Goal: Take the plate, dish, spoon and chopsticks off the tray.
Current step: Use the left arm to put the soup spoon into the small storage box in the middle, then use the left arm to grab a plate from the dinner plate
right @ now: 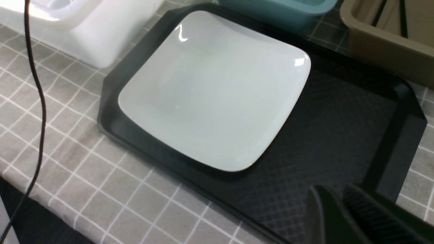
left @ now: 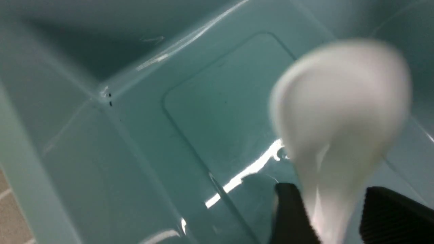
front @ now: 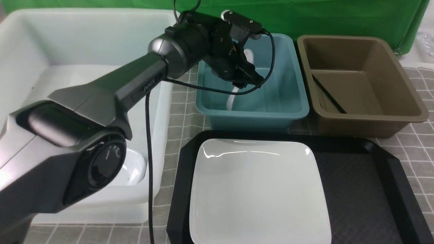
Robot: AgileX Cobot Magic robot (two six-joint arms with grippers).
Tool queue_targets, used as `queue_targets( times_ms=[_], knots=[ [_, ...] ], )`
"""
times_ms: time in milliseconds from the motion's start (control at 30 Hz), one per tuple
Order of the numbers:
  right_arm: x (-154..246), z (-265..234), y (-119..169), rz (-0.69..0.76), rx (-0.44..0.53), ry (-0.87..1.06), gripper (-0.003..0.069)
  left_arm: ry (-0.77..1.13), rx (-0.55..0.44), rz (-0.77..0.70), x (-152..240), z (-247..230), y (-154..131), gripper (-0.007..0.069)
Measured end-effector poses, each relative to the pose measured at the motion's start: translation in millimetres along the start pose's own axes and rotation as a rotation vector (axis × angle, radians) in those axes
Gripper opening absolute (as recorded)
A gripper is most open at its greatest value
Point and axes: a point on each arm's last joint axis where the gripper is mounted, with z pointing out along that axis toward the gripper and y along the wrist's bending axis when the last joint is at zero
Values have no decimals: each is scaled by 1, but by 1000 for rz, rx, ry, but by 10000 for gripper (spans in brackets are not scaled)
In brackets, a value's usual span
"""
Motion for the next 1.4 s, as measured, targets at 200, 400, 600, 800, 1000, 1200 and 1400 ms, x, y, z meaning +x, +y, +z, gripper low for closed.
queue_targets(
  times_ms=[200,400,600,800,1000,1200,1400],
  knots=[
    [0,0,0,-20,0,-1,116,86,36,-16,-7,-39,-2,428],
    [-1,0,0,-36,0,-11,121,94,87,119,-23,-150,-18,156],
    [-1,0,0,-60,-1,-13,125,208,212,489,28,-216,-68,8],
    [-1,0,0,-61,-2,-16,126,313,336,727,115,-211,-117,43],
    [4,9,1,-69,3,6,133,334,373,888,173,-177,-137,257],
    [13,22,2,-51,17,58,133,315,336,949,189,-157,-136,461],
    [14,25,3,-38,6,49,138,299,398,1035,193,-154,-140,476]
  ],
)
